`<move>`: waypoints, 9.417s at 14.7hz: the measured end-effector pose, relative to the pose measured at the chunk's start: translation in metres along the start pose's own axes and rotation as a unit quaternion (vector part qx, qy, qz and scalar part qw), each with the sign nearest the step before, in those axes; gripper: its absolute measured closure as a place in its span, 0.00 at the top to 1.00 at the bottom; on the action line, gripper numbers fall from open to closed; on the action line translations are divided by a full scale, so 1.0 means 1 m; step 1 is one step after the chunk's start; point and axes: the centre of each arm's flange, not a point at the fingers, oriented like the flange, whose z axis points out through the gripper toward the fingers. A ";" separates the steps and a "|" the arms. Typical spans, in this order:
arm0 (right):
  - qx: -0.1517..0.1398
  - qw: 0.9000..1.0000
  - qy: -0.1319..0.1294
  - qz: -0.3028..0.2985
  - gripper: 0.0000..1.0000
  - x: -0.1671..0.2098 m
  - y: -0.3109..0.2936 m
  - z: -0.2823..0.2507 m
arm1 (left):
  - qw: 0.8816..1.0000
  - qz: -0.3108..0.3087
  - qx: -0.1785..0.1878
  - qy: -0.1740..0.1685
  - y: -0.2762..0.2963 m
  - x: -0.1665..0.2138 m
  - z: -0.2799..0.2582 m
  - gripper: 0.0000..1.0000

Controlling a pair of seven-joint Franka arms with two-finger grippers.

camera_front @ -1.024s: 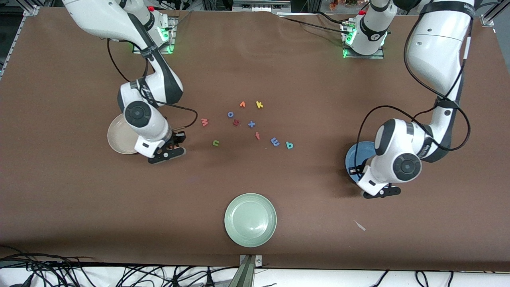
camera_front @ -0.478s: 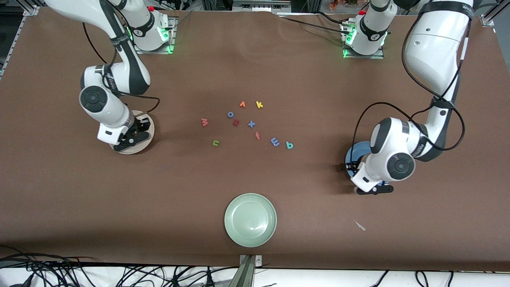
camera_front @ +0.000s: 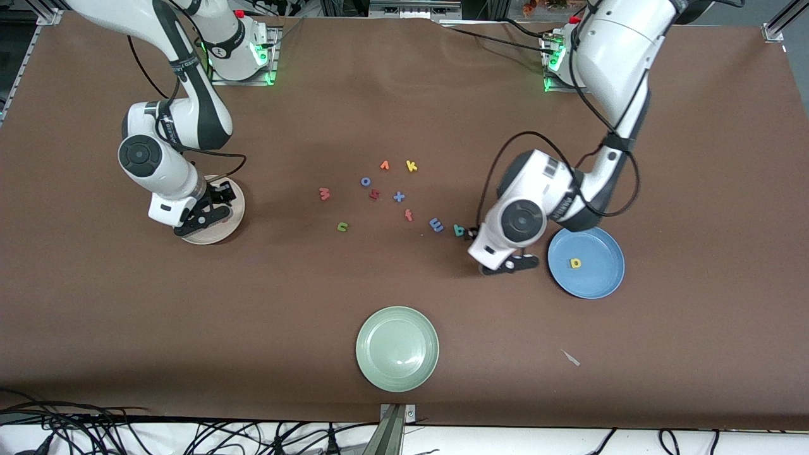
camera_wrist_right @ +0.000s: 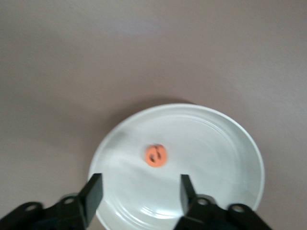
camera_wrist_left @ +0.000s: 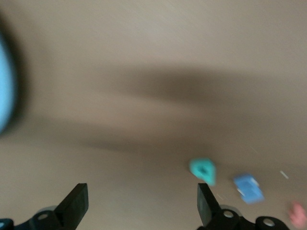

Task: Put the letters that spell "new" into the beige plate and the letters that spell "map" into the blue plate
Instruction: 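Release orange e onto the white plate with the right gripper, then grasp the teal p with the left gripper while the right gripper grasps pink m, then place the teal p on the blue plate while the right gripper places m, then grasp the blue E with the left gripper while the right gripper grasps green u, then place blue E on the blue plate while the right gripper carries green u, then place the green u on the white plate while the left gripper returns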

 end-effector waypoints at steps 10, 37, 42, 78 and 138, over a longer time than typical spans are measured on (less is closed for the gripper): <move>0.050 0.996 0.022 0.073 1.00 0.034 -0.148 0.001 | 0.998 0.054 -0.017 0.012 0.047 -0.023 0.061 0.71; 0.061 0.993 0.028 0.096 0.29 0.039 -0.233 0.053 | 0.992 0.124 -0.001 0.007 -0.090 0.050 -0.013 0.29; 0.049 0.993 0.000 0.105 0.27 0.059 -0.207 0.028 | 0.987 0.160 0.028 -0.013 -0.195 0.087 -0.011 0.29; 0.053 0.952 -0.013 0.300 1.00 0.127 -0.179 -0.008 | 0.988 -0.148 -0.054 0.008 0.080 -0.032 0.084 0.71; 0.005 0.998 -0.043 0.041 0.27 0.007 0.011 0.002 | 0.984 0.094 -0.032 0.150 -0.316 -0.086 -0.307 1.00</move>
